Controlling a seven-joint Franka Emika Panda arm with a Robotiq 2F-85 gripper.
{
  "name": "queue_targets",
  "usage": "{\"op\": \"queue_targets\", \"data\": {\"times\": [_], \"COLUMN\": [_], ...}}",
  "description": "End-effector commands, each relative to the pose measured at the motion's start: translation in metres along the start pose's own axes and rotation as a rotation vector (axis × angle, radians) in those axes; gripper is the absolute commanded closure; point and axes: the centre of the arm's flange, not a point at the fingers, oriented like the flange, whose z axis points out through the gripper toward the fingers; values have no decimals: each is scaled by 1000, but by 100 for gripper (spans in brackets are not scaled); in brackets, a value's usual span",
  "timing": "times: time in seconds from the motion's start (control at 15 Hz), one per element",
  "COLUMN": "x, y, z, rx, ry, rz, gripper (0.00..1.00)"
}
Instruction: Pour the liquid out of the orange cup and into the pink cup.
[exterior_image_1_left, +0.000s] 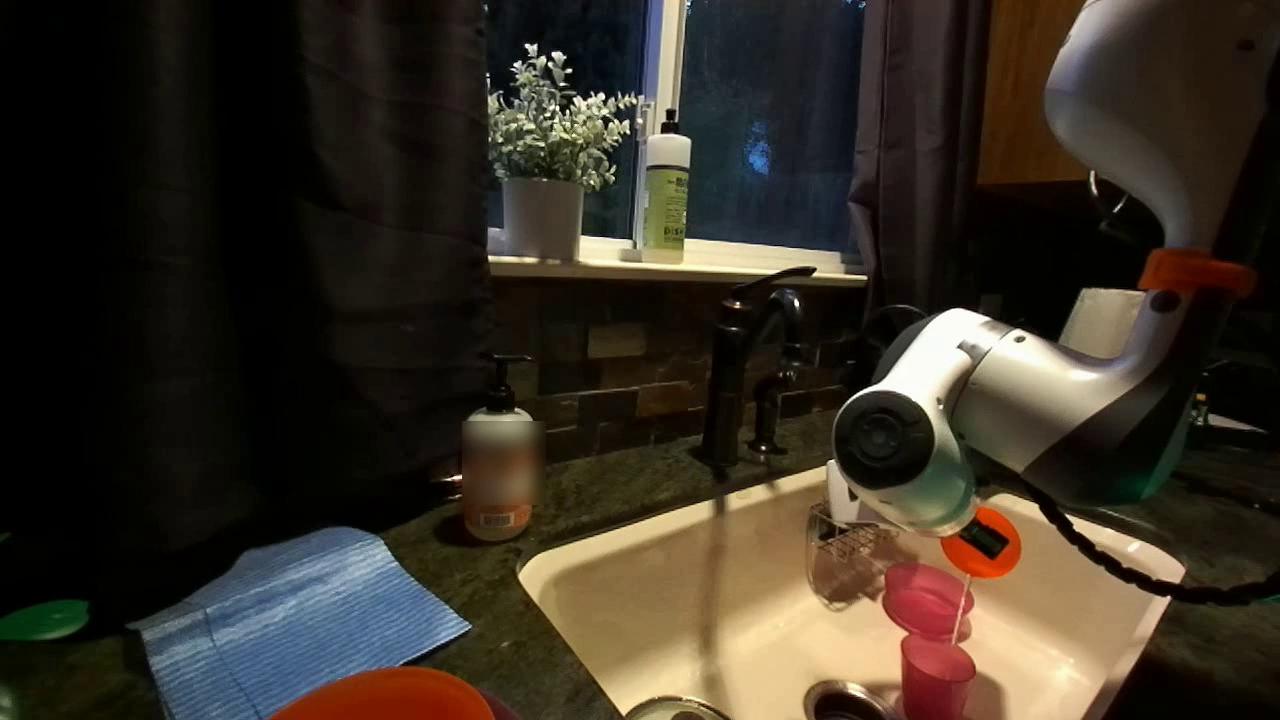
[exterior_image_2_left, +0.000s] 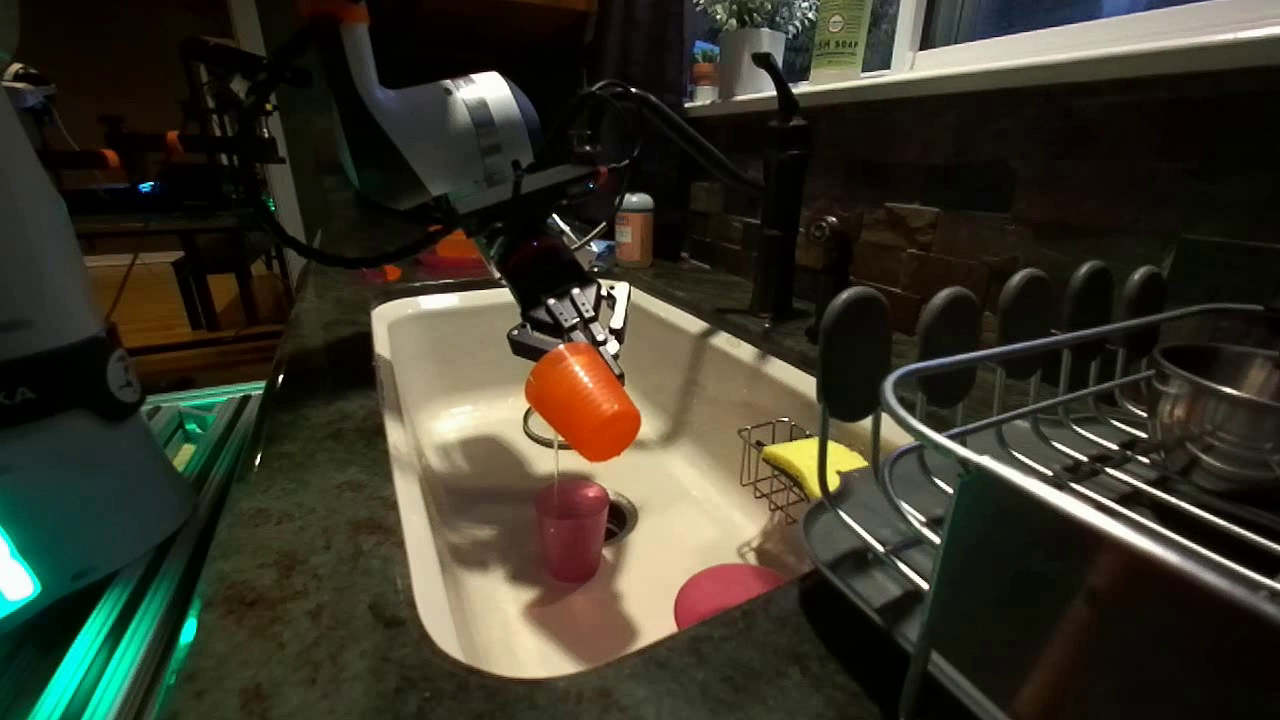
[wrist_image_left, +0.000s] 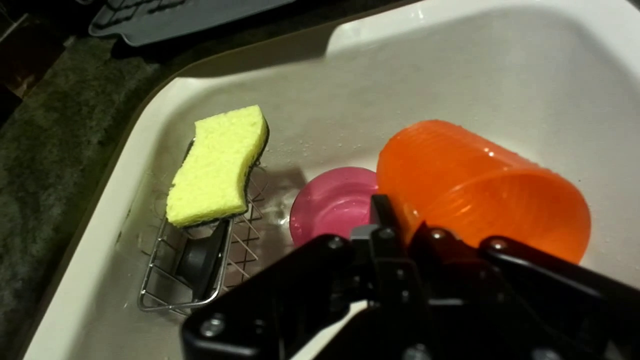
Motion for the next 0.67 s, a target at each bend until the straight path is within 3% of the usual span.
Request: {"op": "queue_targets", "data": {"times": [0.0,0.6], "x": [3,-1], "y": [2,3], "z": [-1,0], "rx": [-37,-51], "ry": [-40,-72], "rz": [-27,-53], "gripper": [99,99]}}
